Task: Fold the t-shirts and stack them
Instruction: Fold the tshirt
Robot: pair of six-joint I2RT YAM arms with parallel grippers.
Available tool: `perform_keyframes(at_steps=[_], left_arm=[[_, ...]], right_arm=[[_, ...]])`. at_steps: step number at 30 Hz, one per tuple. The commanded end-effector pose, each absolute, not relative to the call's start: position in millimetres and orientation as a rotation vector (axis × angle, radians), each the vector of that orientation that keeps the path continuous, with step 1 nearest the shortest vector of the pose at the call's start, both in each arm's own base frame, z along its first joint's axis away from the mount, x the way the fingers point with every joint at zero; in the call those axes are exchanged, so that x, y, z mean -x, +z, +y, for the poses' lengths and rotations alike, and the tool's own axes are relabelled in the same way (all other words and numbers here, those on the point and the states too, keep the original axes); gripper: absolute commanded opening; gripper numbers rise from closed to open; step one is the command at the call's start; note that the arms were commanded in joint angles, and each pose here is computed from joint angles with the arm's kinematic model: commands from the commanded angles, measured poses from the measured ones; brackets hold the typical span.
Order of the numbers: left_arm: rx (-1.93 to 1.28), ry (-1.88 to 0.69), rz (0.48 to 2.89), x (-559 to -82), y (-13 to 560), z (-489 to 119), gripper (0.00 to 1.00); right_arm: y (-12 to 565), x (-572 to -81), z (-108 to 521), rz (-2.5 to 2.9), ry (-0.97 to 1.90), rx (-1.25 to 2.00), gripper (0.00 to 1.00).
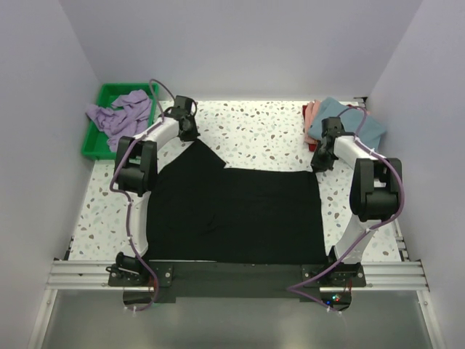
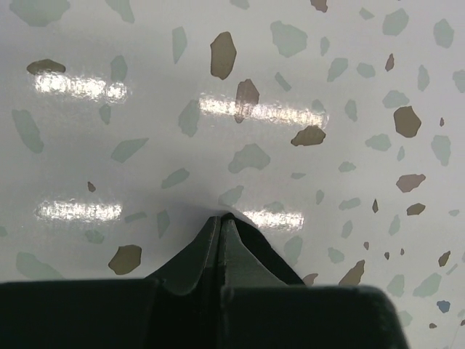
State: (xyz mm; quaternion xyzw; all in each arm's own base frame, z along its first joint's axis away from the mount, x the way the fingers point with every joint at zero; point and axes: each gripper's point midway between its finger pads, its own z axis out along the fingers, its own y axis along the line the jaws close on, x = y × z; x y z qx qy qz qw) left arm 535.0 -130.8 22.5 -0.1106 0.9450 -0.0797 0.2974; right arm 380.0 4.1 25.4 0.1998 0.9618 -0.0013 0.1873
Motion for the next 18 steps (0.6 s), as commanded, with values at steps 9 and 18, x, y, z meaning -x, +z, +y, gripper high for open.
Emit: perform_keyframes(at_steps=[9,18], left_arm=[[0.284,-0.347,2.316,-599,72,-118,0.0],[0.181,-0.478,2.133,-632,147,-117,0.0]], right_arm=[[84,-440,0,2.616,-0.018,-0.489,0.0],[103,-477,2,2.564,0.013,-0.459,0.0]])
